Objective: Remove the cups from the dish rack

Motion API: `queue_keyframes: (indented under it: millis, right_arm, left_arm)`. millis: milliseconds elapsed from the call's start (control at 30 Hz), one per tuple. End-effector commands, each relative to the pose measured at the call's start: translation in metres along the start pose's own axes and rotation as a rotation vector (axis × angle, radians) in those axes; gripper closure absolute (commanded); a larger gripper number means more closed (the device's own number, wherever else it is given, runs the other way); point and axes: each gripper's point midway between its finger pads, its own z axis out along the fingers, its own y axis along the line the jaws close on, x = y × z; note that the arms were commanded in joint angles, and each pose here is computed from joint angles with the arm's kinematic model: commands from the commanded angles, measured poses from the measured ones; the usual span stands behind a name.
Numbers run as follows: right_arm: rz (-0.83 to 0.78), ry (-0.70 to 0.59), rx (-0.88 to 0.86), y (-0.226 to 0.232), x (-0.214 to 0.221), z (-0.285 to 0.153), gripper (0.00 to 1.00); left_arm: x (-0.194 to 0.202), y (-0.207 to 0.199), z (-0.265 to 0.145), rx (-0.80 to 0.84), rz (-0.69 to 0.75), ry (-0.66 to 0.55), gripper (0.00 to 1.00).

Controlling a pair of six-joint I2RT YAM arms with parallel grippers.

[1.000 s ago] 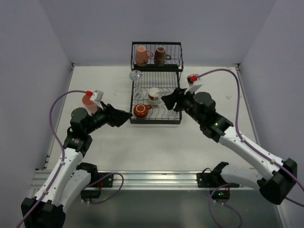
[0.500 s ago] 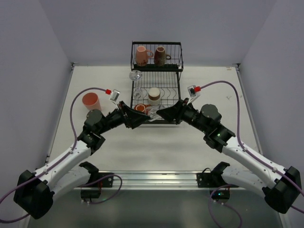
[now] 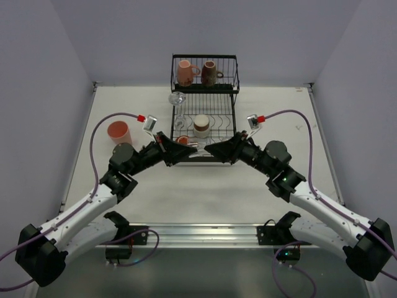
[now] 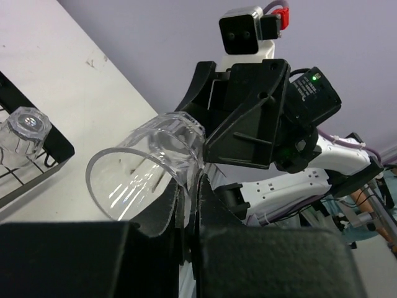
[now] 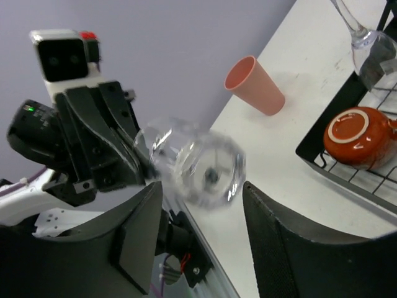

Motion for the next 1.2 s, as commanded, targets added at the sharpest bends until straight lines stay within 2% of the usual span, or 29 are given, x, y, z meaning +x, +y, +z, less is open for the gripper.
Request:
queue_keyframes:
  millis: [0,33,100,133,200,233,267,333,367,400,500,567,767,967,1167]
  right_arm:
    - [0.003,0.025,-0.003,-0.004,0.011,-0.002,0.41]
    - [0.005,0.034,-0.002,-0.004,0.013,-0.002,0.28]
    - [-0.006,0.044,0.014,-0.007,0.014,-0.005,0.18]
    - [-0.016,0.044,0.020,-0.007,0.014,-0.007,0.11]
    - [-0.048,0.038,0.048,-0.009,0.011,-0.015,0.05]
    - [-0.064,0.035,0.059,-0.009,0.010,-0.018,0.05]
    - [-0.099,0.014,0.097,-0.015,0.005,-0.021,0.04]
    - [-0.132,0.007,0.152,-0.021,0.001,-0.031,0.04]
    - [-0.163,0.005,0.175,-0.026,0.001,-0.034,0.04]
    - [-0.175,0.000,0.230,-0.034,-0.001,-0.038,0.04]
    - [-0.217,0.002,0.316,-0.049,-0.004,-0.047,0.04]
    - [-0.236,0.006,0.339,-0.052,-0.005,-0.049,0.04]
    - [-0.269,0.010,0.450,-0.073,-0.007,-0.057,0.04]
    - [-0.307,0.011,0.550,-0.092,-0.012,-0.055,0.05]
    - [-0.311,0.052,0.585,-0.104,-0.006,-0.047,0.06]
  left_arm:
    - [-0.039,-0.006,-0.001,-0.079,0.134,-0.118,1.00]
    - [-0.034,0.000,-0.003,-0.112,0.131,-0.094,1.00]
    - [-0.043,-0.003,-0.008,-0.150,0.190,-0.097,1.00]
    - [-0.034,0.008,-0.014,-0.217,0.187,-0.045,1.00]
    - [-0.045,0.011,-0.023,-0.309,0.254,-0.027,1.00]
    - [-0.032,0.027,-0.036,-0.408,0.237,0.051,1.00]
    - [-0.044,0.027,-0.043,-0.479,0.264,0.038,1.00]
    - [-0.030,0.056,-0.068,-0.661,0.276,0.151,1.00]
    - [-0.039,0.069,-0.079,-0.775,0.297,0.140,1.00]
    - [-0.030,0.082,-0.096,-0.870,0.291,0.194,1.00]
    - [-0.029,0.111,-0.119,-1.067,0.313,0.239,1.00]
    - [-0.020,0.130,-0.130,-1.170,0.319,0.310,1.00]
    - [-0.015,0.170,-0.148,-1.380,0.378,0.398,1.00]
    - [0.007,0.207,-0.144,-1.451,0.389,0.534,1.00]
    - [0.013,0.237,-0.138,-1.444,0.341,0.557,1.00]
